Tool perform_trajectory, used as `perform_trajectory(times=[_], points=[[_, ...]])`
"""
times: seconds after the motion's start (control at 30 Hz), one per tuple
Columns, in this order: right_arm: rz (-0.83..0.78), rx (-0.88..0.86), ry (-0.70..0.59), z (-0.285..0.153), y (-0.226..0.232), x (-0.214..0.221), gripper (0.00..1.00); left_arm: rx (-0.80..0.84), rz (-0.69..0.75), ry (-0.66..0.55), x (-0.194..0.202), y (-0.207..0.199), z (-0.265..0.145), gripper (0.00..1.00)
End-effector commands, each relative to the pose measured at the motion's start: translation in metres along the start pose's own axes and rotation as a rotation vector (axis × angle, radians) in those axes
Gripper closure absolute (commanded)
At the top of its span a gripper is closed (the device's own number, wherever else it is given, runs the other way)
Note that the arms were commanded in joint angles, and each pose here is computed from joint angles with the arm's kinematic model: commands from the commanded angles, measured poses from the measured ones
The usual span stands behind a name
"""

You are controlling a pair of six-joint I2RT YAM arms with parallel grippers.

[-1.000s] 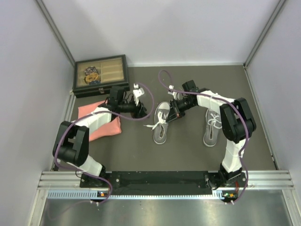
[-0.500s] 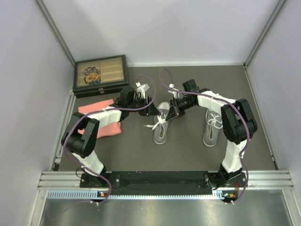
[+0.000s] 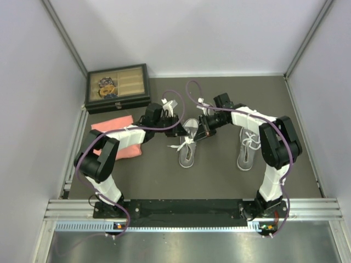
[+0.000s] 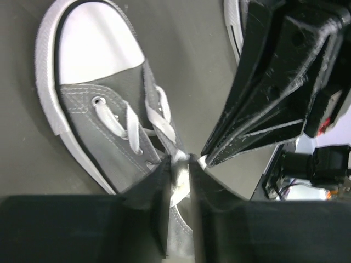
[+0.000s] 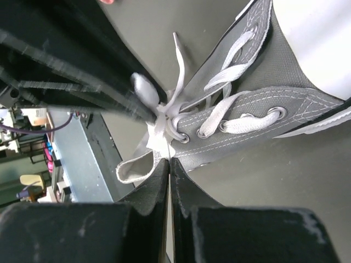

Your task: Tie the shoes

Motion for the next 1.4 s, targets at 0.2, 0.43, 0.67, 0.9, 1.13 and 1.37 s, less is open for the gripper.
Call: perform_trajectory(times=[0.2,0.43,0.67,0.9,1.13,1.37], points=[[-0.059,0.039,-0.061,-0.020,0.004,0.004,1.00,-0.078,0.036,-0.055,-0.003,0.007,-0.010,1.00],[-0.065,0.060,-0.064,-0.025,0.000,0.012,1.00,-0.122,0.057,-0.071,-0.005,0.014,-0.020,1.00],[-0.058,0.088,-0.065,-0.029,-0.005,0.018,1.00,-0.153,0.075,-0.077,-0.009,0.021,-0.027,1.00],[-0.055,0.119,-0.074,-0.033,-0.011,0.020,1.00,-0.176,0.043,-0.071,-0.007,0.028,-0.028,1.00],[-0.044,0.136,-0.069,-0.034,-0.016,0.021,1.00,-0.174,0.031,-0.059,-0.005,0.031,-0.028,1.00],[-0.061,0.061,-0.049,-0.028,-0.010,0.015,1.00,-0.093,0.077,-0.029,-0.005,0.025,-0.024,1.00]])
Point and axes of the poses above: each gripper's point midway between its finger pads, its own z axis out along the fingers, its own y axis along the line the jaws close on, x = y × z, the point moved 10 cm from there along -z, back along the fingers, and after that the axes turned 1 degree about -z, right-handed, at the moved point
